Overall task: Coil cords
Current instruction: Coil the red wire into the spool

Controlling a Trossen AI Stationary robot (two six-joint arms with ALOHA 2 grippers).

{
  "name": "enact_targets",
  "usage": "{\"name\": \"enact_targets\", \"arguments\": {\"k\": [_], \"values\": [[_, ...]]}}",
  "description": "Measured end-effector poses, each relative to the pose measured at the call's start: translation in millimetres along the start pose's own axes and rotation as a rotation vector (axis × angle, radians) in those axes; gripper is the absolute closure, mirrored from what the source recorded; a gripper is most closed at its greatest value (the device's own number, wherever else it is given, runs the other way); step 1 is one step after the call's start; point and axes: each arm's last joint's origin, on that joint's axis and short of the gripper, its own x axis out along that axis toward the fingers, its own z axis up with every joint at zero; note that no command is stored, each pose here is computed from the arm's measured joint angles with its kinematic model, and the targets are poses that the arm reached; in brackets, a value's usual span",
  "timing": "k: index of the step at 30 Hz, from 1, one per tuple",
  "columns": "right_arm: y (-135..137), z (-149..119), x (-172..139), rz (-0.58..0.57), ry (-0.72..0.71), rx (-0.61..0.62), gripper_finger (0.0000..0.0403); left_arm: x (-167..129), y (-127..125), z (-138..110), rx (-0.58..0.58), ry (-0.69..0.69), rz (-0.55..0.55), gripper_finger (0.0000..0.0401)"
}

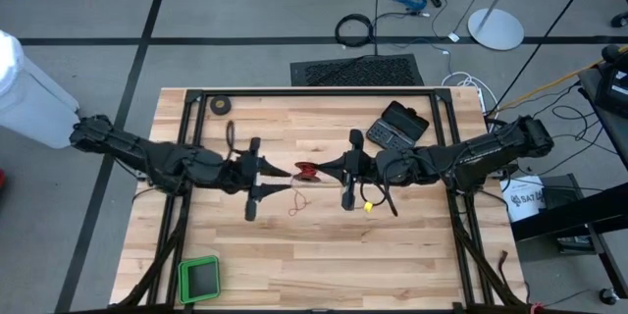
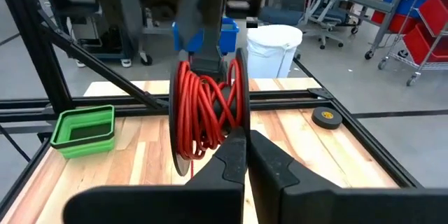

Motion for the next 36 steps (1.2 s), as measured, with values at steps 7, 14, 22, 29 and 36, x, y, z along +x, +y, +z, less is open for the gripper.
{"name": "enact_targets", "arguments": {"k": [7,14,22,29,36], "values": [[-2,3,-7,-0.001,0.001,-0.007,0.0403,-19,-16,-5,-0.060,-0.012,0.094,0.0274],[-4,9,-13,0.000,-0.021,-0.018,0.0403,12,-56,-95,-0.065,-0.060,0.487,0.0273],[-9,10,-12,-0.014,-0.026,-0.026,0.0403,64,-74,-155,-0.208,-0.188,0.615,0.0273],[-9,10,-12,-0.013,-0.022,-0.035,0.0403,101,-69,-176,-0.133,-0.099,0.492,0.0273],[-9,9,-12,-0.014,-0.013,-0.030,0.0403,104,-66,-179,-0.007,-0.056,0.497,0.0231]]}}
